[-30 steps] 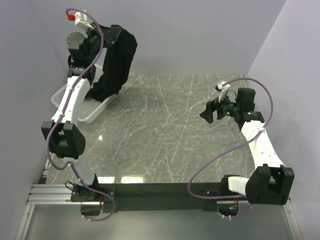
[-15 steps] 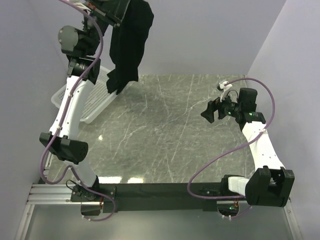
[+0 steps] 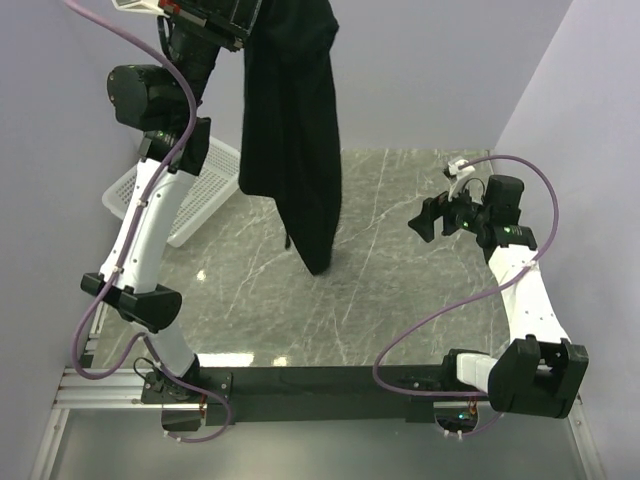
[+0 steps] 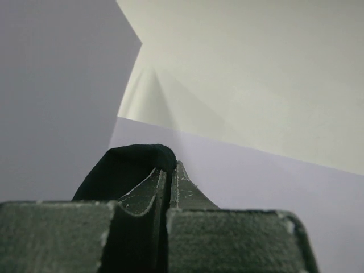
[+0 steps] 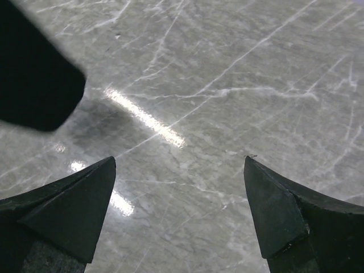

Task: Fold and stack the t-shirts

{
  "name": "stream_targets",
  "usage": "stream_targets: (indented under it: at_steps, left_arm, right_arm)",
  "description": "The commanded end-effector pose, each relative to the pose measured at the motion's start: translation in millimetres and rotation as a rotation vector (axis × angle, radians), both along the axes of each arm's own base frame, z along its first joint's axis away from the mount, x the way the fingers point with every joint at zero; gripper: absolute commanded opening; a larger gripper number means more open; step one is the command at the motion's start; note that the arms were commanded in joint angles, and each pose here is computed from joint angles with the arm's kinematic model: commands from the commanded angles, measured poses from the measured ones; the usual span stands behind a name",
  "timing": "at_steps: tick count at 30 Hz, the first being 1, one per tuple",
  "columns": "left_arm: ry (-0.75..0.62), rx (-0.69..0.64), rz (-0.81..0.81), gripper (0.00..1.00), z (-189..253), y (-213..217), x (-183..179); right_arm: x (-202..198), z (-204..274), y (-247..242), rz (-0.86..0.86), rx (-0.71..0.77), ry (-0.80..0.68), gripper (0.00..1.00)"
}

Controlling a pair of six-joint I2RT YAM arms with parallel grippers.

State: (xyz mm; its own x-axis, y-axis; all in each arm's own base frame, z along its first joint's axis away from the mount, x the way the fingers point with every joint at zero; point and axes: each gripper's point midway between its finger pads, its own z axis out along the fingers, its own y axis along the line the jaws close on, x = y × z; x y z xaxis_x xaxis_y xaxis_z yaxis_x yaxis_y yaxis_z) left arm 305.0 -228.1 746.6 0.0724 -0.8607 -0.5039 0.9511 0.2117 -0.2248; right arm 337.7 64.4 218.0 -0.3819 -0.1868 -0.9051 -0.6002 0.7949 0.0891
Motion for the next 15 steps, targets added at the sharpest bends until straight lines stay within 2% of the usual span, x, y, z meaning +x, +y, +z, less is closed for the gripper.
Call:
stream_targets:
  at_steps: [1, 8, 9, 11, 12, 13, 14, 15]
  left_arm:
    - [-0.06, -0.111, -0.109, 0.01, 23.2, 4.5, -32.2]
    - [0.054, -0.095, -0.294, 0.01, -8.3, -48.4, -19.1]
    - [0.099, -0.074, -0.312, 0.01, -23.5, -59.1, -7.5]
    - [0.139, -0.056, -0.369, 0.01, -39.0, -67.4, -8.8]
    - [0.241, -0.016, -0.37, 0.01, -76.6, -83.0, 15.4]
    - [0.262, -0.018, -0.35, 0.01, -79.9, -76.0, 10.8]
    - [0.401, 0.037, -0.316, 0.01, -130.7, -90.2, 37.1]
    - [0.456, 0.061, -0.273, 0.01, -151.3, -89.9, 45.3]
  right_arm:
    - [9.1, 37.5, -13.2, -0.052, -0.016, -0.121, 0.99]
    - [16.0, 44.9, -42.7, -0.169, -0.067, -0.152, 0.98]
    - [15.3, 44.5, -43.1, -0.171, -0.066, -0.151, 0.98]
    - [14.2, 42.5, -42.0, -0.169, -0.06, -0.144, 0.98]
    - [13.2, 40.2, -41.9, -0.167, -0.055, -0.139, 0.98]
    - [12.5, 39.4, -40.7, -0.163, -0.053, -0.138, 0.98]
    - [11.3, 36.4, -39.3, -0.156, -0.051, -0.13, 0.98]
    - [10.5, 34.2, -39.8, -0.157, -0.053, -0.124, 0.98]
